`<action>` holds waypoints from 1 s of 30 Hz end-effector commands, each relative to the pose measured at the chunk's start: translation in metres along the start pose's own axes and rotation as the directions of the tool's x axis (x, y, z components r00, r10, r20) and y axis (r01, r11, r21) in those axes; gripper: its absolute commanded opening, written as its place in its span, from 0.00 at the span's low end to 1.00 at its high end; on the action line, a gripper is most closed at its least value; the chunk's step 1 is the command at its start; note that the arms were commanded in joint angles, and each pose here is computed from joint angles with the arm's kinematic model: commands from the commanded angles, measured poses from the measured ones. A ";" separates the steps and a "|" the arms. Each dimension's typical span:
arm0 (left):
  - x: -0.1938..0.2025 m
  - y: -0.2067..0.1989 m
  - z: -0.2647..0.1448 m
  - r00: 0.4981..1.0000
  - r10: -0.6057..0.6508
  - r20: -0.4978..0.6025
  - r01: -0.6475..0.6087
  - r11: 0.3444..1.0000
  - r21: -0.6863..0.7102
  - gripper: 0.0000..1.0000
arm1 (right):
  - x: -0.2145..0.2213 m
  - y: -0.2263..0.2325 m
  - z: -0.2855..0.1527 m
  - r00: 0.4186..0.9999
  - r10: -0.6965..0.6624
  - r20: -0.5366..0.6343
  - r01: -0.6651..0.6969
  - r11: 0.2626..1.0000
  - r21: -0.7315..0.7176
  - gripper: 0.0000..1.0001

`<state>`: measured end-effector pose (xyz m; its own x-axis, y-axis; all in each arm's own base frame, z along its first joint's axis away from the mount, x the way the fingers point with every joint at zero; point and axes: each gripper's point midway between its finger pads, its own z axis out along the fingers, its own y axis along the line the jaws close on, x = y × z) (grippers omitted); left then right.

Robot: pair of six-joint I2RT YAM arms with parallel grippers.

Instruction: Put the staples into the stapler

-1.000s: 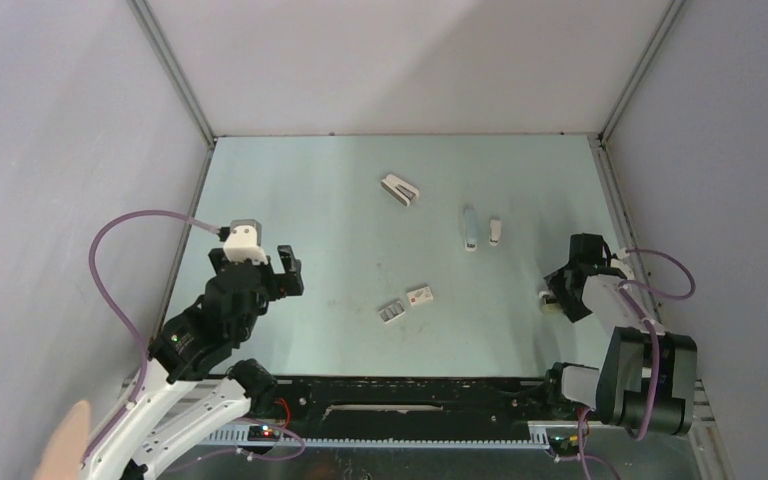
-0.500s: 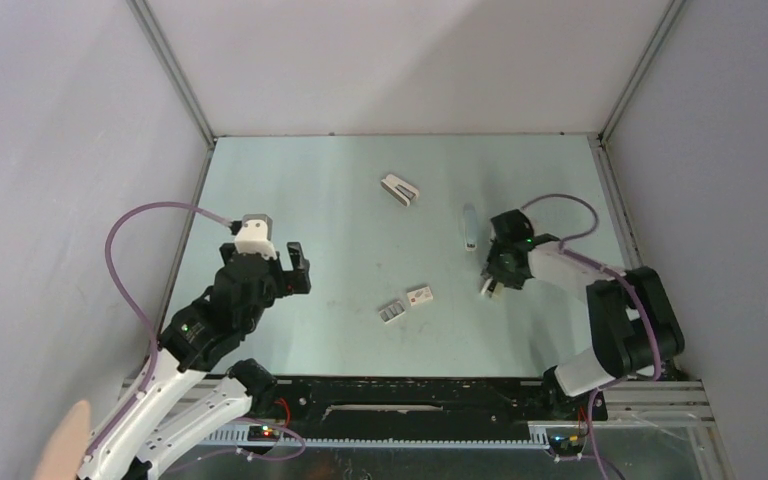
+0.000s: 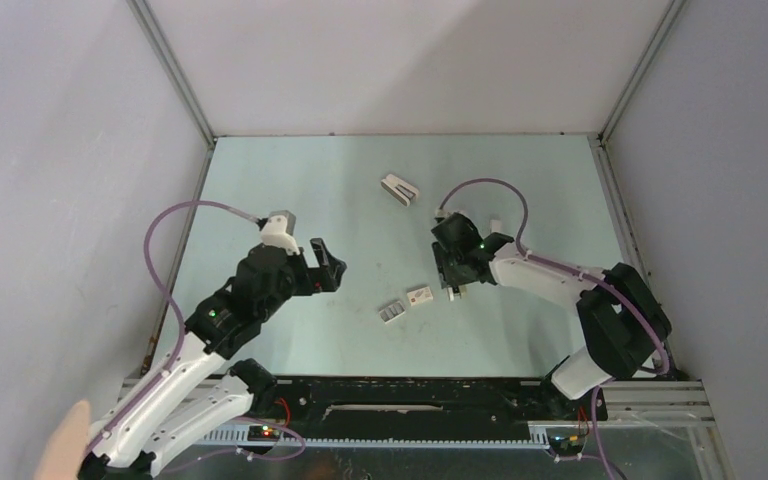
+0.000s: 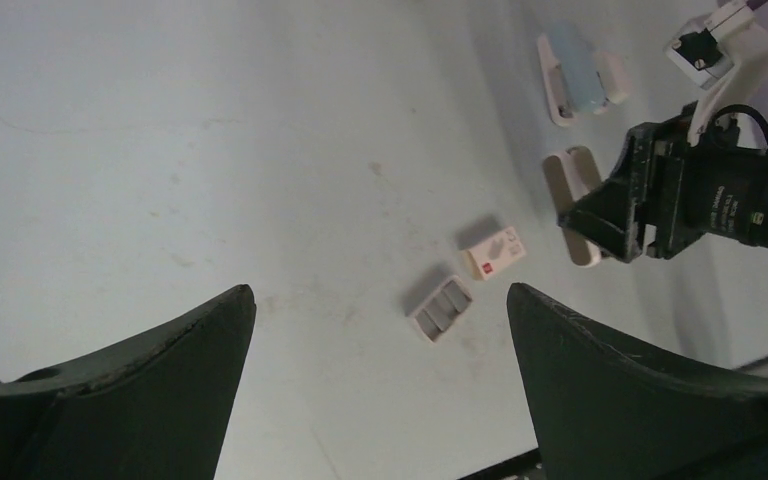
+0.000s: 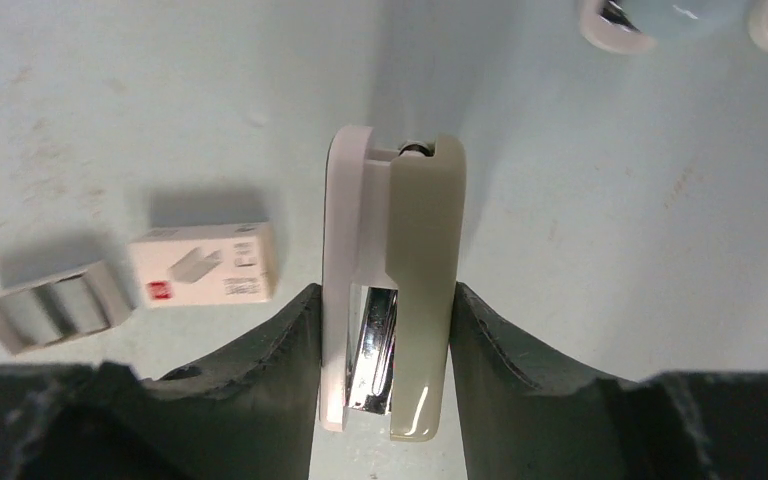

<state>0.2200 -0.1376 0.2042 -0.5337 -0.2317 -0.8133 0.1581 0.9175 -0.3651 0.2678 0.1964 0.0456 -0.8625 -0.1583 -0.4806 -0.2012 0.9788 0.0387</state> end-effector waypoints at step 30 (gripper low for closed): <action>-0.001 -0.119 0.033 0.938 -0.341 -0.071 0.310 0.724 0.616 0.74 | -0.055 0.159 -0.152 0.710 -0.101 0.697 0.440 0.837 -0.326 0.34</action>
<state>0.2335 -0.2482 0.2082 -0.6286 -0.4968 -0.5984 0.3730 0.4825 -0.7925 0.2112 0.3298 0.1787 -0.3229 -0.2264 -0.9190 -0.6839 0.7270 0.0612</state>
